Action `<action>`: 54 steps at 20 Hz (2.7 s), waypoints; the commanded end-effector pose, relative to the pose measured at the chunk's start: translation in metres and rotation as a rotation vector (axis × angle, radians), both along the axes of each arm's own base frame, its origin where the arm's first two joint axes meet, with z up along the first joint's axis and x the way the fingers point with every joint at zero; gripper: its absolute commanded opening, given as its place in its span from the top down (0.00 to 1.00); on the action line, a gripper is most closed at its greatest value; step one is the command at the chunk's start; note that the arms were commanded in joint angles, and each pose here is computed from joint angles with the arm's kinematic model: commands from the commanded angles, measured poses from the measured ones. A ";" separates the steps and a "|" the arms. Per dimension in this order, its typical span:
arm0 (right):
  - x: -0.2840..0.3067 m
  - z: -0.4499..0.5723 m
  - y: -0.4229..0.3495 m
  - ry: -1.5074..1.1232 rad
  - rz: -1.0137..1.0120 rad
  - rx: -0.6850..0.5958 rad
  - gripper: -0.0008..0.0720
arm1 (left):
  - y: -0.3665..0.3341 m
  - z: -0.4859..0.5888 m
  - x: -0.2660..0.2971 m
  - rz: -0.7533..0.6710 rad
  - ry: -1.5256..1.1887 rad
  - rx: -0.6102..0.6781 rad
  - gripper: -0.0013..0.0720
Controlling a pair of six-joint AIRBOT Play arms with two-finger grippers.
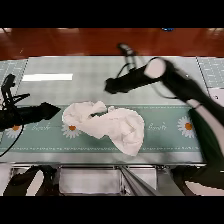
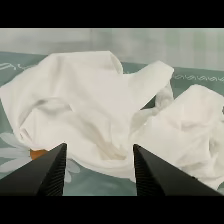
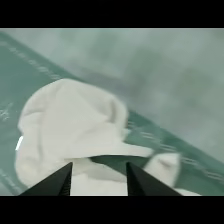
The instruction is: Fold the shirts.
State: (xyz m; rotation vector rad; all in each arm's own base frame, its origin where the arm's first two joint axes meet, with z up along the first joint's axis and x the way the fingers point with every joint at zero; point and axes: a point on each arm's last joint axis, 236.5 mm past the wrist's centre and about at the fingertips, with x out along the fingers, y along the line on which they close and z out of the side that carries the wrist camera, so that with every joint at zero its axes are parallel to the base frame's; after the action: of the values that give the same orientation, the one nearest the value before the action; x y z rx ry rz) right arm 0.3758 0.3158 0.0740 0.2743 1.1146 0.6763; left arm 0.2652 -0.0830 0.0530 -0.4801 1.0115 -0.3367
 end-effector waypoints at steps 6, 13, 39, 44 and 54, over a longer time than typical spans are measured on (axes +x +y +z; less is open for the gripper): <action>-0.098 -0.057 -0.258 0.165 -0.534 -0.183 0.47 | -0.020 -0.104 -0.034 0.052 0.428 -0.174 0.29; -0.173 -0.112 -0.227 0.337 -0.518 -0.047 0.47 | -0.061 -0.126 -0.007 -0.012 0.445 -0.359 0.59; -0.084 -0.046 -0.119 0.168 -0.175 0.053 0.95 | -0.004 -0.004 0.064 -0.045 0.125 -0.360 0.97; -0.030 0.187 -0.179 -0.353 -0.221 -0.020 0.95 | 0.019 0.202 0.099 -0.052 -0.410 -0.257 0.97; -0.190 0.397 -0.246 -0.955 -0.364 -0.148 0.95 | -0.030 0.407 -0.031 -0.138 -0.974 0.087 0.97</action>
State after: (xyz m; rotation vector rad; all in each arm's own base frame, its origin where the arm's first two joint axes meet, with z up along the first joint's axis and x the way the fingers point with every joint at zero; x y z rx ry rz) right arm 0.2353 0.0973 0.4481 0.0410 0.2674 0.4125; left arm 0.2770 -0.0966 0.4295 -0.2164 0.1982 -0.5864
